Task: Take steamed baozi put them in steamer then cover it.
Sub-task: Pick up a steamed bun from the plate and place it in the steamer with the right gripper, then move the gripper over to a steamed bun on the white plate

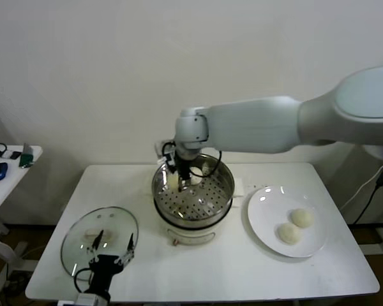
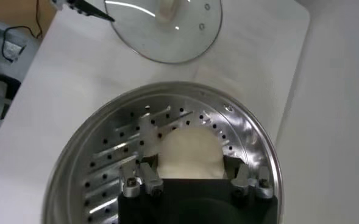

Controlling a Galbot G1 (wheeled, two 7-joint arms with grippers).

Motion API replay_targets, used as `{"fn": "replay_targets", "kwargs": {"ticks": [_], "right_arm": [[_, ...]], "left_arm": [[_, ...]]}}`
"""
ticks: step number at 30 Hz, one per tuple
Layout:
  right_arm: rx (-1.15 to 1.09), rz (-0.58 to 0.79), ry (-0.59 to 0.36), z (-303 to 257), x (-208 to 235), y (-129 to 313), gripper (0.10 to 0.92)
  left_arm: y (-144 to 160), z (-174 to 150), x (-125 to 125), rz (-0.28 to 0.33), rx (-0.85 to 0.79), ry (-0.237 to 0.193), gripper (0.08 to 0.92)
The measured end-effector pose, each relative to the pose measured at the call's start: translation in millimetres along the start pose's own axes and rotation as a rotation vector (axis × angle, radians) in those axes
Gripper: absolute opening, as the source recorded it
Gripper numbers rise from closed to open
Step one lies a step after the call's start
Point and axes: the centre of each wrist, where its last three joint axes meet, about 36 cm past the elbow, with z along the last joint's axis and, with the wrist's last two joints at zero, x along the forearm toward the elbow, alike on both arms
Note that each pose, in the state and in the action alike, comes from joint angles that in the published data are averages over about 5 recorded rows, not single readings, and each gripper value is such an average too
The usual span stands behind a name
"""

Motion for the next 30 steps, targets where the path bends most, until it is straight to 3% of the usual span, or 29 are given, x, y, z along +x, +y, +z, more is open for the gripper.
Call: {"fn": "replay_targets", "kwargs": {"ticks": [12, 17, 24, 30], "right_arm": [[-0.013, 0.005, 0.017, -11.0, -45.5, 2.2, 0.716], [-0.017, 0.015, 0.014, -9.5, -46.2, 1.8, 0.805], [-0.006, -0.001, 0.014, 17.5, -14.1, -1.3, 0.822], [-0.022, -0.041, 0.038, 87.2, 47.7, 9.2, 0.823]], "left_arm": [[-0.6, -0.1, 0.4, -0.002, 0.005, 0.000, 0.823], [-0.9, -0.8, 1.0, -0.003, 0.006, -0.001, 0.823], [-2.6, -4.1, 3.5, 0.000, 0.006, -0.005, 0.823], [-3.3, -7.3, 4.1, 0.003, 0.004, -0.012, 0.823]]}}
